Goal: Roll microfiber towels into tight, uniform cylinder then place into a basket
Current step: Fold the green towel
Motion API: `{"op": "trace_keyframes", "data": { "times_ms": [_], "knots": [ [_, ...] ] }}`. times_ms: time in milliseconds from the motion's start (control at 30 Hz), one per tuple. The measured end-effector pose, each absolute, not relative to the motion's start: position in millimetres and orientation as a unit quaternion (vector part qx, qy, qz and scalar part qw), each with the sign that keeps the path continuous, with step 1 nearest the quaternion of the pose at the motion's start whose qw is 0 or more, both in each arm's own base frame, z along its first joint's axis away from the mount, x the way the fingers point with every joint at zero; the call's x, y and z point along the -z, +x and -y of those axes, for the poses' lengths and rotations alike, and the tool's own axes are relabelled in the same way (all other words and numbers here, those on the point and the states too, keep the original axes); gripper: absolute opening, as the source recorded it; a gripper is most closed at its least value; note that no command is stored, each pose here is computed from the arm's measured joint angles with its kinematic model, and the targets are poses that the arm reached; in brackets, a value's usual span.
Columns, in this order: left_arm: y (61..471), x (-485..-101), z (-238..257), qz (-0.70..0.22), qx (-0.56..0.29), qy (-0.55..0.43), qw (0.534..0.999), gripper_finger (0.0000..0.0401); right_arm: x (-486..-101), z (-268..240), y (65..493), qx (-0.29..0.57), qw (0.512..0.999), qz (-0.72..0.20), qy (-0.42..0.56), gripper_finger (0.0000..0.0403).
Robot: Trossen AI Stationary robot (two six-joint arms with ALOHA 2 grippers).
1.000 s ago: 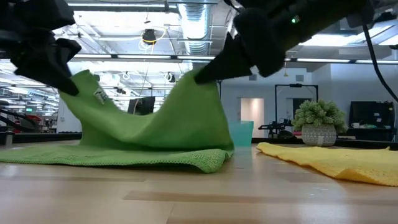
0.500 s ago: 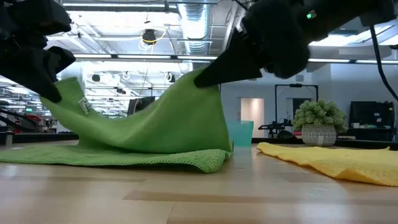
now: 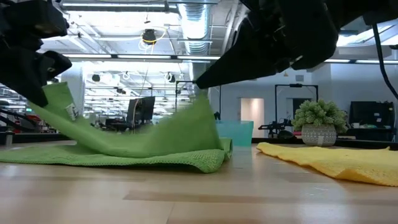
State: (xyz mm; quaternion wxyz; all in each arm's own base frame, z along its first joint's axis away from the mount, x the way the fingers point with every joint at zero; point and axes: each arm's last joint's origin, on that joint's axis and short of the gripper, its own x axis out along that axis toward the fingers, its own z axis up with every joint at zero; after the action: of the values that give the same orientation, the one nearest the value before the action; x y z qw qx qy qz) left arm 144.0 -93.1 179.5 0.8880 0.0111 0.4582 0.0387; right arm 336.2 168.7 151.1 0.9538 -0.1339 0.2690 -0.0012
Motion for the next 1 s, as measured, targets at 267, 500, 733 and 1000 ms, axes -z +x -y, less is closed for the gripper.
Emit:
{"op": "trace_keyframes", "data": {
  "times_ms": [267, 500, 733, 1000],
  "knots": [
    [144, -179, 94, -0.462, -0.033, 0.006, 0.886, 0.0083, -151, -168, 337, -0.001, 0.954, -0.27, -0.128, 0.0128],
    [144, -179, 92, -0.458, -0.039, 0.016, 0.888, 0.0132, -151, -155, 342, 0.023, 0.953, -0.274, -0.126, 0.0149],
    [139, -175, 79, -0.493, -0.095, 0.03, 0.864, 0.0137, -167, -127, 340, 0.054, 0.936, -0.317, -0.14, 0.0146],
    [135, -166, 69, -0.522, -0.136, -0.005, 0.842, 0.0137, -214, -105, 327, 0.077, 0.942, -0.306, -0.114, 0.0142]
  ]
}}
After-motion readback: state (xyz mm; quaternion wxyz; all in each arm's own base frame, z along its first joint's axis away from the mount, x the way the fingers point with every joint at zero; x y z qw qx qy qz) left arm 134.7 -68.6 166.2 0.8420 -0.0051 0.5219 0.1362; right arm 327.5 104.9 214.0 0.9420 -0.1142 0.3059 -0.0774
